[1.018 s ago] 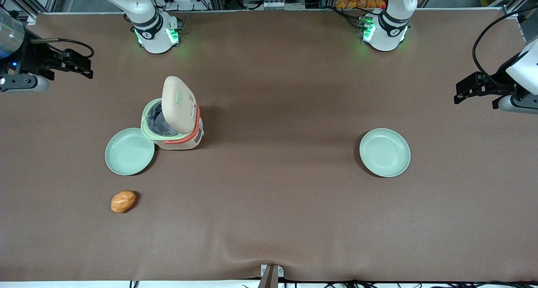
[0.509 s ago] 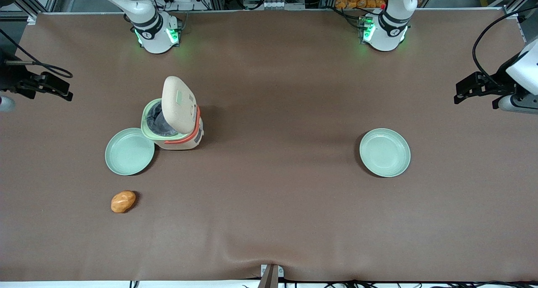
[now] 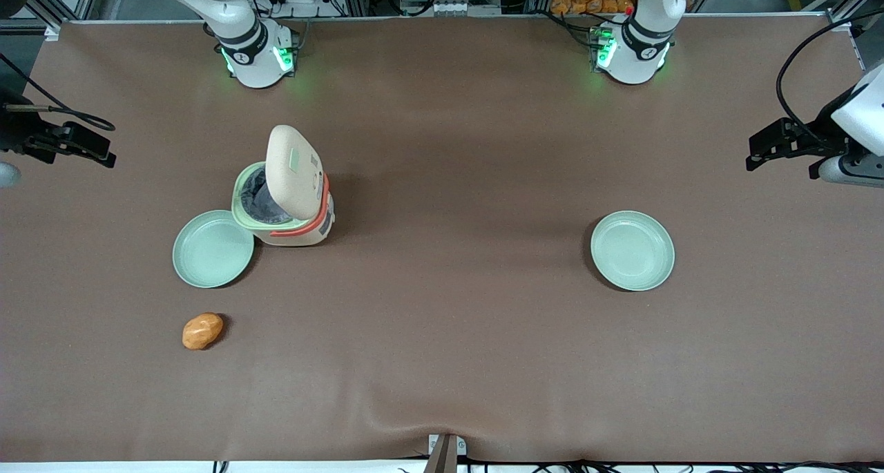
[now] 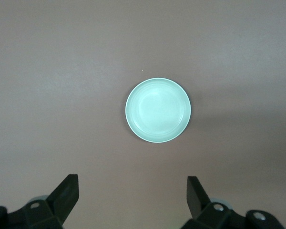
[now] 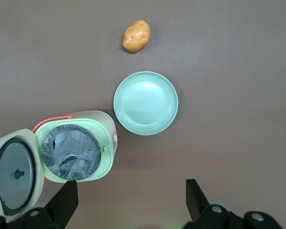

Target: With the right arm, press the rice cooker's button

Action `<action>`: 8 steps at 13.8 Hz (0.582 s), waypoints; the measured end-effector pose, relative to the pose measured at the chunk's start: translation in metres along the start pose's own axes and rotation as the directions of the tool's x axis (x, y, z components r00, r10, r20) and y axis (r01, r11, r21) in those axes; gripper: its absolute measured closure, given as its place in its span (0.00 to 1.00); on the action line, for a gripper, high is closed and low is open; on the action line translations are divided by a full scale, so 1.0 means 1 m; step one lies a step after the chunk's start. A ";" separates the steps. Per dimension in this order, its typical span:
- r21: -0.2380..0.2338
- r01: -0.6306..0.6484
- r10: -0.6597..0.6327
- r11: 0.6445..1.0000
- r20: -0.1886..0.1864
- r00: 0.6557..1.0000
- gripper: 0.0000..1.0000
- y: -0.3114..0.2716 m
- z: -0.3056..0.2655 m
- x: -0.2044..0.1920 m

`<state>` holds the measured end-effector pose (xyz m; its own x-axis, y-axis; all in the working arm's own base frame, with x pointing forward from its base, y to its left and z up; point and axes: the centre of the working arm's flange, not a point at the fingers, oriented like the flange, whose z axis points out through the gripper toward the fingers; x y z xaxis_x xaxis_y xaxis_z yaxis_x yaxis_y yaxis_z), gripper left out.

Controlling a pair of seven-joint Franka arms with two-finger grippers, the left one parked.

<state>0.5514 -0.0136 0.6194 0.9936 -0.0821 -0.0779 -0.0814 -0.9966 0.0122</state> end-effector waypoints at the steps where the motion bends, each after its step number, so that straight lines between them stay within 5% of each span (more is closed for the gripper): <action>1: 0.000 0.000 0.000 1.000 0.002 1.000 0.00 0.000 0.003 0.001; 8: 0.000 0.000 0.000 1.000 -0.005 1.000 0.00 0.000 0.015 0.005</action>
<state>0.5555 -0.0137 0.6038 0.9940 -0.0819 -0.0725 -0.0812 -0.9966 0.0120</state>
